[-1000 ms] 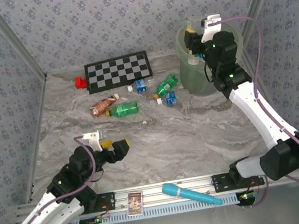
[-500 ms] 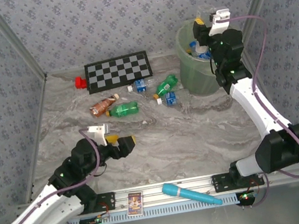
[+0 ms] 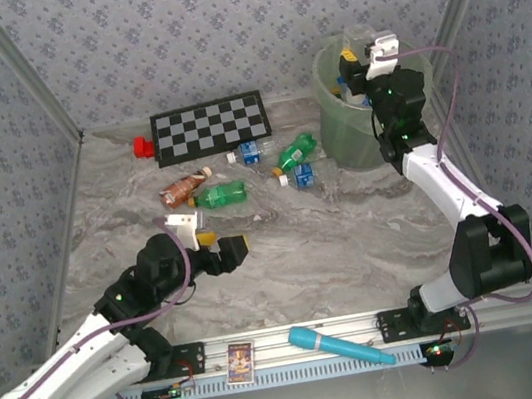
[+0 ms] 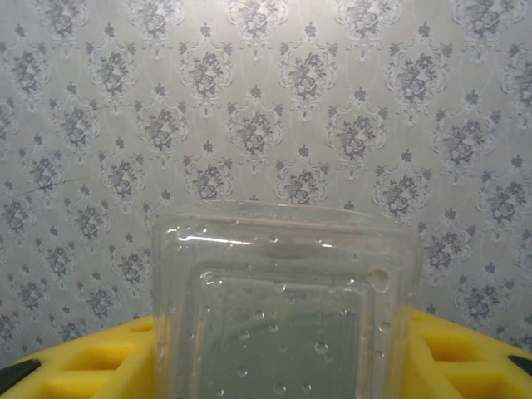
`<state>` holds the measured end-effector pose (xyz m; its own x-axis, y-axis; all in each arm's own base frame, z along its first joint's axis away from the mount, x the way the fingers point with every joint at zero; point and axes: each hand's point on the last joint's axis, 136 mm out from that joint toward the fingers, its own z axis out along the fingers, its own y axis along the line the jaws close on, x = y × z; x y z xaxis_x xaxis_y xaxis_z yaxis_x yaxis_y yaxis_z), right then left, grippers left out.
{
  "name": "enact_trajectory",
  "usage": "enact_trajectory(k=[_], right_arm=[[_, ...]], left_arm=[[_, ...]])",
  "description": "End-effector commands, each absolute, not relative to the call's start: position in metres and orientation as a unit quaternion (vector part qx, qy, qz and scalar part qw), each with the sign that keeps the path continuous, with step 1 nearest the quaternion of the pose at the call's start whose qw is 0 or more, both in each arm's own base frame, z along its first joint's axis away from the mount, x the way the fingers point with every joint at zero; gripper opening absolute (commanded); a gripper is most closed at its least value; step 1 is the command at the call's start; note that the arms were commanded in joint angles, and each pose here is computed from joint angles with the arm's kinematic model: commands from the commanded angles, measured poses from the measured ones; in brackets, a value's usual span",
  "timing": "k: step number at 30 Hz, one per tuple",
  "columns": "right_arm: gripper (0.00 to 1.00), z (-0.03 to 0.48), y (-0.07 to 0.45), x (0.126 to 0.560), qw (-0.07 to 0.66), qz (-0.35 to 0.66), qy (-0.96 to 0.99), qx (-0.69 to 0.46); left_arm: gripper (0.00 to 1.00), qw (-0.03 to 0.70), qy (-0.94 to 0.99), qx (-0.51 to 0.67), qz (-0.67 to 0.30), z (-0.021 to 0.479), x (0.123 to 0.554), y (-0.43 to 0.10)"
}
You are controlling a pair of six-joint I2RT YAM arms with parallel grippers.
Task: Put the plastic bottles in the bin
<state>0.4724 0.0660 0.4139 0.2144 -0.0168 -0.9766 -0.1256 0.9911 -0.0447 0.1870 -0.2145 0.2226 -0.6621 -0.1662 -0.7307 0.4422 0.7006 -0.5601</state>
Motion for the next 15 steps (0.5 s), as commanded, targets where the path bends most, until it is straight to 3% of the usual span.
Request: enact_trajectory(k=[1,15], right_arm=[[0.55,0.425,0.070,0.470,0.799,0.038,0.595,-0.079],[0.55,0.410,0.073,0.475,0.791,0.048,0.603,-0.091]], left_arm=[[1.00,0.425,0.812,0.093,-0.390,0.243,0.188,-0.218],[1.00,0.424,0.813,0.093,-0.387,0.243,0.188,-0.217]])
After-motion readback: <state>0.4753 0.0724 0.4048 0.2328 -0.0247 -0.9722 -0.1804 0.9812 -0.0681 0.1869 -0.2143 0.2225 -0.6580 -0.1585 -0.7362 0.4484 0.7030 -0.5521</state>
